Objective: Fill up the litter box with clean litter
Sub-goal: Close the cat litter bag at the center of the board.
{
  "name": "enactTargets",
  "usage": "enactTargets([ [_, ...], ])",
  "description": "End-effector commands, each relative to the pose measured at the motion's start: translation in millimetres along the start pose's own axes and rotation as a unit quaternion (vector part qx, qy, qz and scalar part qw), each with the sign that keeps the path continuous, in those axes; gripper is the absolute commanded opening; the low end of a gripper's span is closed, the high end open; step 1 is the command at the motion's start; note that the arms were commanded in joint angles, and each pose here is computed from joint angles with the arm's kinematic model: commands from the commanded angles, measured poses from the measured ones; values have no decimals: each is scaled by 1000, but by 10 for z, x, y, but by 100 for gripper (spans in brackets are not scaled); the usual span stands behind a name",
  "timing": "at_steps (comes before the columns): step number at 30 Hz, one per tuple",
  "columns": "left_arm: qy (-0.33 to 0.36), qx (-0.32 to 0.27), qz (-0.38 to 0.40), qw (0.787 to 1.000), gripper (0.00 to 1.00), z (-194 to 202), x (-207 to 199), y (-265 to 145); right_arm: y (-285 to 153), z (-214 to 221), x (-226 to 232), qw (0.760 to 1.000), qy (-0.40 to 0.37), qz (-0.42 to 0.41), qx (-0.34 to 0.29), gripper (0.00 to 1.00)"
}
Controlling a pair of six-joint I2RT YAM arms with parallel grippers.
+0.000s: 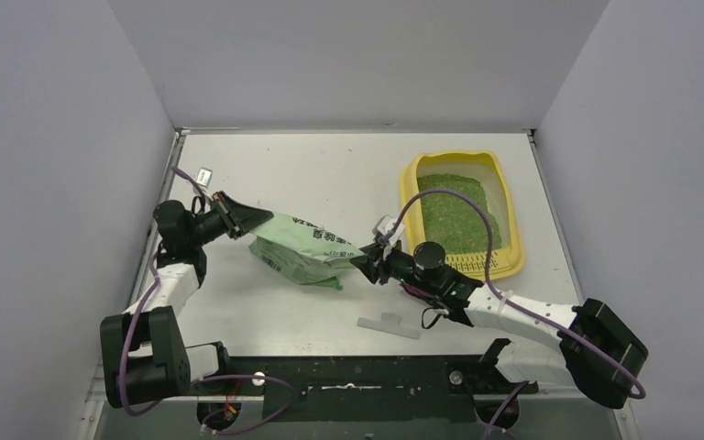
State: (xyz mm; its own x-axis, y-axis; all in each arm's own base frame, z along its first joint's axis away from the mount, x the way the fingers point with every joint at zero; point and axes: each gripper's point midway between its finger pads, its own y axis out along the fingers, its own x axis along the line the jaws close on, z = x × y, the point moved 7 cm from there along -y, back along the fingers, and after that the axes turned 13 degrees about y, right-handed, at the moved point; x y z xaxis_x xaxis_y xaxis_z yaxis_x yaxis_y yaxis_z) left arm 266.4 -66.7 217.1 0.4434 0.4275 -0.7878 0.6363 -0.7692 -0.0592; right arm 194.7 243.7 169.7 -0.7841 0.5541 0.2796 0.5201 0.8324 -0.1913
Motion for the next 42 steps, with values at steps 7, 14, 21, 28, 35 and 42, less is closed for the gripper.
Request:
enactTargets([
  [7,71,-46,33,996,0,-339,-198,14,-98,-246,6,970,-162,164,-81,0],
  [14,81,-45,5,996,0,-331,-169,-17,-434,-320,199,902,-300,299,-78,0],
  [21,98,-28,-20,995,0,-279,-146,-47,-435,-315,273,899,-275,328,-88,0],
  [28,159,-21,-10,987,0,-246,-97,-38,-665,-530,482,970,-136,156,-128,58],
  [35,225,-19,42,973,0,-310,-184,32,-1008,-884,347,986,-71,120,-91,77],
  [42,278,12,81,957,0,-288,-306,-20,-401,-985,128,994,-34,31,97,77],
])
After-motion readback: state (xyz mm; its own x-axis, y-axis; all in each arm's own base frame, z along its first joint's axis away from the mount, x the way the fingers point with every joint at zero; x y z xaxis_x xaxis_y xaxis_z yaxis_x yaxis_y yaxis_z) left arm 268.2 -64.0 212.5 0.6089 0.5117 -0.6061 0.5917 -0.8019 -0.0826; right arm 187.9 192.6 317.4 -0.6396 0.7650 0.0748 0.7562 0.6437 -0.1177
